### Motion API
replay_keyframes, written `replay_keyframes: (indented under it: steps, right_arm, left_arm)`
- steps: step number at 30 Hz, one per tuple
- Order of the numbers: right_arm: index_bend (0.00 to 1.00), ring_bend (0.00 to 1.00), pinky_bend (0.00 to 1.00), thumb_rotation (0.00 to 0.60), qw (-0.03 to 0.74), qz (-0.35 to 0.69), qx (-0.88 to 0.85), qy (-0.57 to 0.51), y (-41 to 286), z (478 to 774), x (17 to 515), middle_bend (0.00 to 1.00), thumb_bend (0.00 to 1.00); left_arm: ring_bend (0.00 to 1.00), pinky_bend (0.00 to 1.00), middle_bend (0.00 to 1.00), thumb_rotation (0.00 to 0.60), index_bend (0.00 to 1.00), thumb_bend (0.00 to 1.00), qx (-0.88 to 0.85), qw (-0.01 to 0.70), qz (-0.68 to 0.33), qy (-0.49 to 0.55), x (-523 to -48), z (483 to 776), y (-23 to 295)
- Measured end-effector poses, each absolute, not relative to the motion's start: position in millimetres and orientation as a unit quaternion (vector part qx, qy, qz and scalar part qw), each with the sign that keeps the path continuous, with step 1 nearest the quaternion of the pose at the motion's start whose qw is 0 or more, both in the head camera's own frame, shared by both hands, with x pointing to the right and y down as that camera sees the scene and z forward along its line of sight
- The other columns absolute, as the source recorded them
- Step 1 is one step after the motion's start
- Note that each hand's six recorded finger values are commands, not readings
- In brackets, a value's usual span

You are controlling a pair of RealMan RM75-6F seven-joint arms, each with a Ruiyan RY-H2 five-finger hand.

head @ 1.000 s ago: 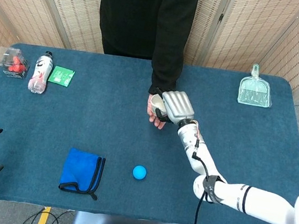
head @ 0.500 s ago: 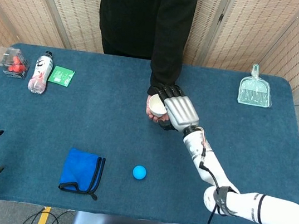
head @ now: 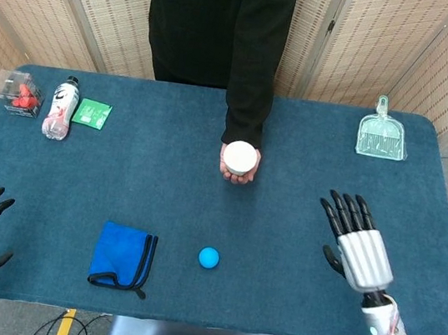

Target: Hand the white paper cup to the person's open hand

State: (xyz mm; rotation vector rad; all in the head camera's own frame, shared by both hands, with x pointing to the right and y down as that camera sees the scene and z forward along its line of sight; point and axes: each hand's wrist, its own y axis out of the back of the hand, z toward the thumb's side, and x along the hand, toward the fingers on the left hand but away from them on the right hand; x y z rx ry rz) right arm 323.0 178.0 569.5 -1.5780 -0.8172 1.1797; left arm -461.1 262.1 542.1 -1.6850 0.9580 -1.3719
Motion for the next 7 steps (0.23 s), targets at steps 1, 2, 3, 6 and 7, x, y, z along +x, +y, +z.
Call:
replay_keyframes:
  steps: [1, 2, 3, 6, 7]
  right_arm:
    - [0.00, 0.00, 0.00, 0.600, 0.483, 0.489, -0.639, -0.344, 189, 569, 336, 0.00, 0.23]
    - [0.00, 0.00, 0.00, 0.600, 0.483, 0.492, -0.633, -0.353, 200, 569, 347, 0.00, 0.22]
    - [0.00, 0.00, 0.00, 0.600, 0.480, 0.493, -0.630, -0.360, 214, 569, 359, 0.00, 0.22]
    - [0.00, 0.00, 0.00, 0.600, 0.477, 0.483, -0.640, -0.359, 235, 566, 368, 0.00, 0.21]
    - [0.00, 0.00, 0.00, 0.600, 0.474, 0.479, -0.645, -0.360, 238, 565, 367, 0.00, 0.21]
  left_arm:
    - [0.00, 0.17, 0.00, 0.600, 0.11, 0.27, -0.659, 0.374, -0.537, 0.371, -460, 544, 262]
    - [0.00, 0.17, 0.00, 0.600, 0.11, 0.27, -0.659, 0.374, -0.538, 0.369, -460, 545, 262]
    - [0.00, 0.17, 0.00, 0.600, 0.11, 0.27, -0.660, 0.374, -0.539, 0.367, -459, 546, 262]
    - [0.00, 0.17, 0.00, 0.600, 0.11, 0.27, -0.660, 0.374, -0.542, 0.361, -457, 550, 263]
    - [0.00, 0.17, 0.00, 0.600, 0.11, 0.27, -0.660, 0.375, -0.543, 0.359, -457, 551, 263]
